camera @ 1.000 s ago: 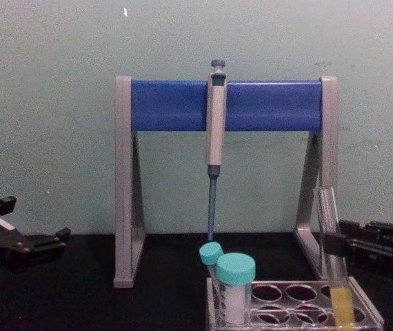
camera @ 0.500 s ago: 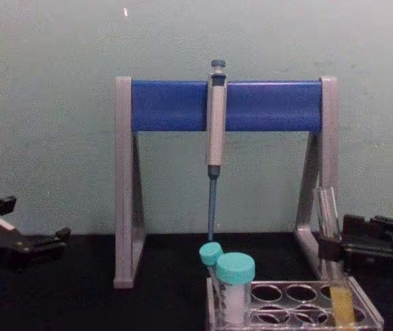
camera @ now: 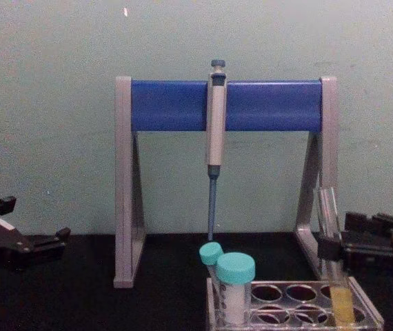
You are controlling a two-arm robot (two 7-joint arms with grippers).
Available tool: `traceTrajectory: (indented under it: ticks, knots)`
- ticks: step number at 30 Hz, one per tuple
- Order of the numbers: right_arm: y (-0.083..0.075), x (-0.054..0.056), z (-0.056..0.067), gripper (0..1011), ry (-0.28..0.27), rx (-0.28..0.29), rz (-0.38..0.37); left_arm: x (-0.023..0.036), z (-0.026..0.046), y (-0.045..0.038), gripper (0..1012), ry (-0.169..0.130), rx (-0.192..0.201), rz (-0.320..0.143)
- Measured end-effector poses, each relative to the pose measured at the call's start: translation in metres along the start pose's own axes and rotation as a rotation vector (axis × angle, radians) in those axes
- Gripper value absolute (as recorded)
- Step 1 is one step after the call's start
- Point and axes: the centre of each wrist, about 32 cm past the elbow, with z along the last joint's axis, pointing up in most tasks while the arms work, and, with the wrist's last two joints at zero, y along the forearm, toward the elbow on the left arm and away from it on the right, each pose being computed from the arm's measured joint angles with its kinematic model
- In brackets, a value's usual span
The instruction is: Pick up the test tube from the test tube rack, shake it, then place it back into the test tube rack.
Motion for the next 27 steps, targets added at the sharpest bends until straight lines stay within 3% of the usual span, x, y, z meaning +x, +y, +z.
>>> traceTrajectory:
  ticks: [4, 8, 12, 13, 16, 20, 23, 24, 25, 26, 27]
  knots:
    - [-0.001, -0.003, 0.003, 1000, -0.027, 0.032, -0.017, 0.0, 0.0, 0.0, 1001, 0.0, 0.0, 0.0]
    - [-0.004, -0.008, 0.007, 1000, -0.051, 0.102, -0.044, 0.0, 0.0, 0.0, 1001, 0.0, 0.0, 0.0]
    - [-0.011, -0.014, 0.01, 1000, -0.08, 0.215, -0.146, 0.0, 0.0, 0.0, 1001, 0.0, 0.0, 0.0]
    - [-0.011, -0.014, 0.01, 1000, -0.08, 0.215, -0.146, 0.0, 0.0, 0.0, 1001, 0.0, 0.0, 0.0]
    - [-0.015, -0.021, 0.011, 1000, -0.109, 0.257, -0.291, 0.0, 0.0, 0.0, 1001, 0.0, 0.0, 0.0]
    - [-0.014, -0.027, 0.008, 1000, -0.133, 0.205, -0.472, 0.0, 0.0, 0.0, 1001, 0.0, 0.0, 0.0]
    - [-0.011, -0.029, 0.004, 1000, -0.138, 0.151, -0.542, 0.0, 0.0, 0.0, 1001, 0.0, 0.0, 0.0]
    - [-0.008, -0.029, 0.001, 1000, -0.139, 0.109, -0.579, 0.0, 0.0, 0.0, 1001, 0.0, 0.0, 0.0]
    - [-0.008, -0.029, 0.001, 1000, -0.139, 0.109, -0.579, 0.0, 0.0, 0.0, 1001, 0.0, 0.0, 0.0]
    - [-0.005, -0.029, -0.004, 1000, -0.131, 0.051, -0.623, 0.0, 0.0, 0.0, 1001, 0.0, 0.0, 0.0]
    - [-0.005, -0.029, -0.004, 1000, -0.131, 0.051, -0.623, 0.0, 0.0, 0.0, 1001, 0.0, 0.0, 0.0]
